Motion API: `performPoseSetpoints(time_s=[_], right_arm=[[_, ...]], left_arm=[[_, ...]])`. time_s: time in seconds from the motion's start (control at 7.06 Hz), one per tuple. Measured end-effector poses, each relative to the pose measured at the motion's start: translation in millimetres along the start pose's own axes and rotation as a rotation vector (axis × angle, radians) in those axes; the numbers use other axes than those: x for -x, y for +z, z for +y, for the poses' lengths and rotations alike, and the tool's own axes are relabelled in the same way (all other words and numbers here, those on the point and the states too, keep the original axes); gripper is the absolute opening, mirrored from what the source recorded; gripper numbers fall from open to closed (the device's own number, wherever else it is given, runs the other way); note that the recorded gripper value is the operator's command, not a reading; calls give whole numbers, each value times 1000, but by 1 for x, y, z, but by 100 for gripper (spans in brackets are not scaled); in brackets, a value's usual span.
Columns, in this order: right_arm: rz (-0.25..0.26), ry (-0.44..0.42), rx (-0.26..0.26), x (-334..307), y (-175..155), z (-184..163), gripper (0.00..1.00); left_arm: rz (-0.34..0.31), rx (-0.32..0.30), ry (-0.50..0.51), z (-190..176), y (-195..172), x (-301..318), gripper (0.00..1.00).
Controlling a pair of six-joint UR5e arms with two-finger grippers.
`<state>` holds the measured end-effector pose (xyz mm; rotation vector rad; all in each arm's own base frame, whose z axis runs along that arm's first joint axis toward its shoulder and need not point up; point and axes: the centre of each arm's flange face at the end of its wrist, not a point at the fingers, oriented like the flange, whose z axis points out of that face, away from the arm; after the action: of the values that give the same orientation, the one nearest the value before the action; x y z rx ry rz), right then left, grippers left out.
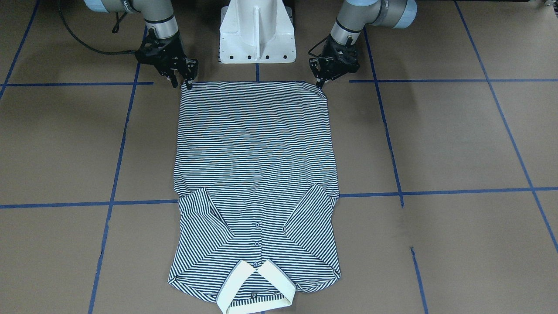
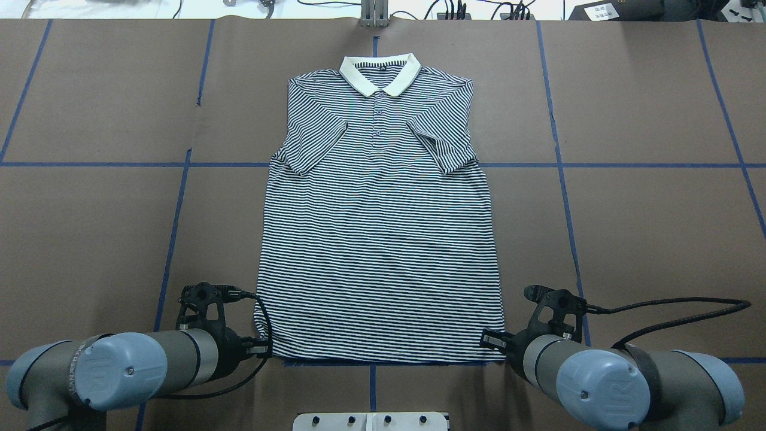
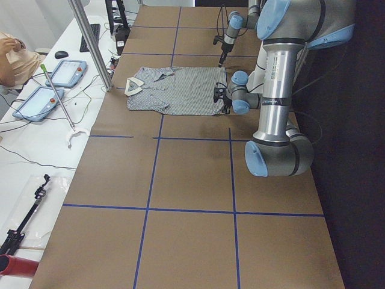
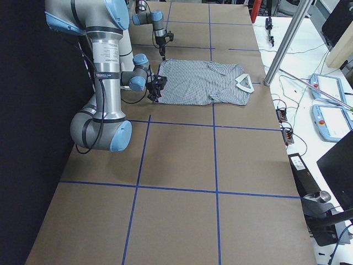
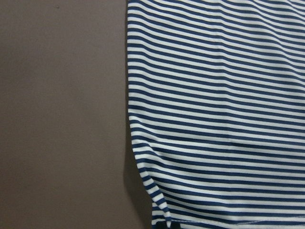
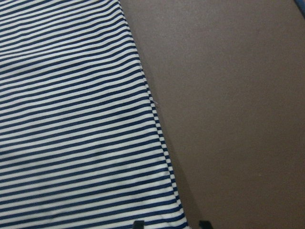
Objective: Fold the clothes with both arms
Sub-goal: 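Grasp the hem corners with both grippers, then lift the hem with both grippers and fold it toward the collar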
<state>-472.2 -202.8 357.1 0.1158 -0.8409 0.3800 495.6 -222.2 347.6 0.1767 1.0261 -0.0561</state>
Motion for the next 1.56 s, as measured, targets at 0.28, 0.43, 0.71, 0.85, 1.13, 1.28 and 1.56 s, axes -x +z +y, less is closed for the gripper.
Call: performPoseSetpoints(time_s=[0.28,0.43,0.71,0.85,1.13,1.28,1.56], right_arm=[[6,-4,-7,-2,4,4,43],[13,-6,-9,-3,7,5,43],[21,-8,-11,-4,12,7,23],[20,-9,-10,-2,14,8,5],[19,-9,-9,-1,15,9,0],[22,-11,-9,-2,16,9,0],[20,-15,0,-2,6,6,0]], left_arm=[[0,-9,1,-1,0,0,0],[0,-9,1,-1,0,0,0],[1,-10,0,-1,-1,-1,0],[1,-9,0,-1,-1,-1,0],[5,-10,0,-1,-2,-2,0],[7,-10,0,-1,-3,-3,0],[19,-12,-1,-3,-11,-7,0]])
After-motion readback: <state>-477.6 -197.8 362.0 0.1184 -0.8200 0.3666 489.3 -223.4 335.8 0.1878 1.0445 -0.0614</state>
